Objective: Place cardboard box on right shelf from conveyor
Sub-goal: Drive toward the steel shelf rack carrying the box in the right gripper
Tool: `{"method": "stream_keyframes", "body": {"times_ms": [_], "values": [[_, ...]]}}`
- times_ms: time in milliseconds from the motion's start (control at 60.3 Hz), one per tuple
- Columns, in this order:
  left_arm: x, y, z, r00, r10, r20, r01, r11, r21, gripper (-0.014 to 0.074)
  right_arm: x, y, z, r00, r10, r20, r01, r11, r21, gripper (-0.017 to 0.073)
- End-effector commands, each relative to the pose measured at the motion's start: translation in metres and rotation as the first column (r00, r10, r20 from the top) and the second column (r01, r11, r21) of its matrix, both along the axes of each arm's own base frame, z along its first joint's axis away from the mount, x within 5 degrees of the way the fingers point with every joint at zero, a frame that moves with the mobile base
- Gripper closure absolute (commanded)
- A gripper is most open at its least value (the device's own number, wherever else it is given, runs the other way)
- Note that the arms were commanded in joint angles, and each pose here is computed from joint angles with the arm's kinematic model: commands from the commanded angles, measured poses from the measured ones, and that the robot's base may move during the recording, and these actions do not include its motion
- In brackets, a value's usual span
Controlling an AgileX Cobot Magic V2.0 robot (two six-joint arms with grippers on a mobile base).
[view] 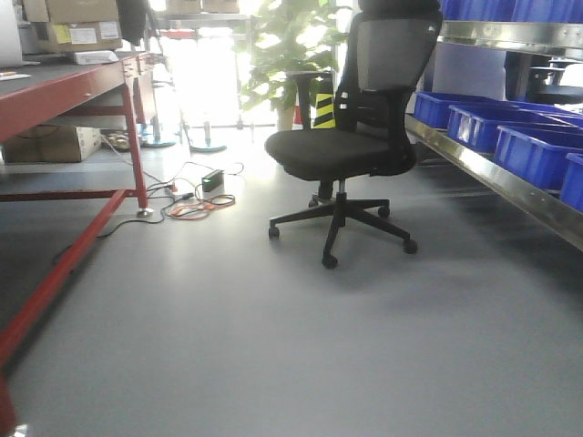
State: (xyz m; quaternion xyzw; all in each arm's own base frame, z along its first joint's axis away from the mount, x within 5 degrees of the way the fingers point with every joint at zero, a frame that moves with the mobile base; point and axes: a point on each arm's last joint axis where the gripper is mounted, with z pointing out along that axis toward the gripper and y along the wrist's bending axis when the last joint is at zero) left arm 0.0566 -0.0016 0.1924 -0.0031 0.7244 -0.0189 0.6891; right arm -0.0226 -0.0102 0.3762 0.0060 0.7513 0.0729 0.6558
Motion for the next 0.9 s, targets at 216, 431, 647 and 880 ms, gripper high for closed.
{"method": "stream_keyframes", "body": {"times_ms": [216, 431, 647, 880], "values": [[-0.0007, 0.0008, 0.0059, 0.996, 0.01, 0.092, -0.009, 1.0, -0.008, 0.071, 0.0012, 0.0001, 0.0161, 0.994, -0.006, 0.106, 0.006, 1.0, -0.005, 0.0282], [-0.0007, 0.0008, 0.0059, 0.996, 0.01, 0.092, -0.009, 1.0, -0.008, 0.071, 0.0012, 0.0001, 0.0161, 0.994, -0.006, 0.106, 0.006, 1.0, -0.005, 0.0282], [-0.0007, 0.0008, 0.0059, 0.996, 0.01, 0.092, -0.009, 1.0, -0.008, 0.0709, 0.0012, 0.0001, 0.0161, 0.994, -0.006, 0.106, 0.006, 1.0, -0.005, 0.0282], [-0.0007, 0.0008, 0.0059, 0.996, 0.01, 0.092, -0.009, 1.0, -0.008, 0.071, 0.0012, 0.0001, 0.0161, 0.994, -0.006, 0.106, 0.006, 1.0, -0.005, 0.0282]]}}
